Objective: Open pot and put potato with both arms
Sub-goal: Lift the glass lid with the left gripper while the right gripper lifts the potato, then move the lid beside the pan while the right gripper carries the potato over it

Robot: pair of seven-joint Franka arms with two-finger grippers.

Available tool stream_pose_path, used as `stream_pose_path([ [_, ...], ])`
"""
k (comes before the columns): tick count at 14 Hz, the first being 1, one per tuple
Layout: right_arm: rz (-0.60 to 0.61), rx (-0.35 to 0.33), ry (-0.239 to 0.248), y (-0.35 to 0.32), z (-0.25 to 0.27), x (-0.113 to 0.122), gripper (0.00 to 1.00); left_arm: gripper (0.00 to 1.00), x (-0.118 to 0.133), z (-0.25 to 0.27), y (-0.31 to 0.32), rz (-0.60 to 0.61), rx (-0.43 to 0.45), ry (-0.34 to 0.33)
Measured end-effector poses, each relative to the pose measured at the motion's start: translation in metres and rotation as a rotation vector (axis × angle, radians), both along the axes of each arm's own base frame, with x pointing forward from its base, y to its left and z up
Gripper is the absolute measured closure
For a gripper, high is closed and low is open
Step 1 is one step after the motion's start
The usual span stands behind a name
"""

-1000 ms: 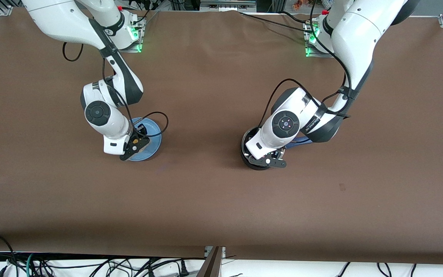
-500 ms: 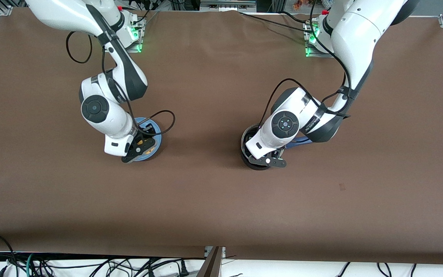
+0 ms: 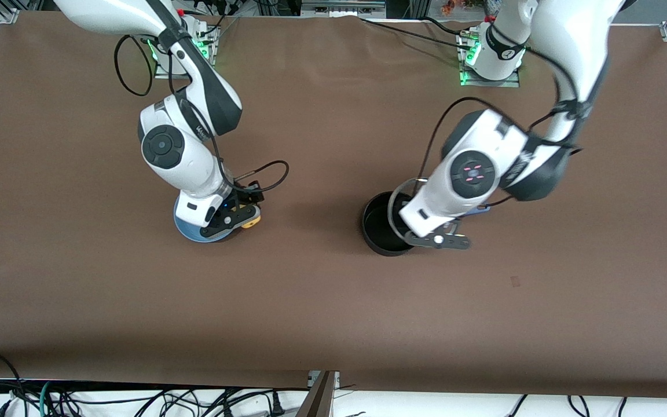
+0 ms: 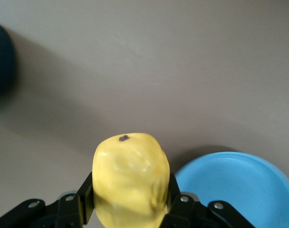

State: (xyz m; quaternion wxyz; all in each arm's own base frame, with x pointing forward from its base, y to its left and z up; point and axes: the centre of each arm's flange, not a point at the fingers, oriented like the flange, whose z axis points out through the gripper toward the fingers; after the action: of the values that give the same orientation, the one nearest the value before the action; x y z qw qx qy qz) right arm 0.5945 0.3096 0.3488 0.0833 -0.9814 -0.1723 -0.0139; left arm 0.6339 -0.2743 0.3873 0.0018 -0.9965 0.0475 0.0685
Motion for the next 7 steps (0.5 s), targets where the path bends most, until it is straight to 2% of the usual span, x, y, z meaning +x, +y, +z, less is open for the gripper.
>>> stream_pose_path([
  [3,-0.15,0.07,0.021,0.052,0.018,-0.006,0.39,0.56,0.016,0.036,0.068,-0.126,-0.012,-0.025],
  [7,-0.322,0.177,0.046,0.144,0.024,-0.015,0.39,0.56,0.037,0.043,0.177,-0.203,-0.03,-0.013],
])
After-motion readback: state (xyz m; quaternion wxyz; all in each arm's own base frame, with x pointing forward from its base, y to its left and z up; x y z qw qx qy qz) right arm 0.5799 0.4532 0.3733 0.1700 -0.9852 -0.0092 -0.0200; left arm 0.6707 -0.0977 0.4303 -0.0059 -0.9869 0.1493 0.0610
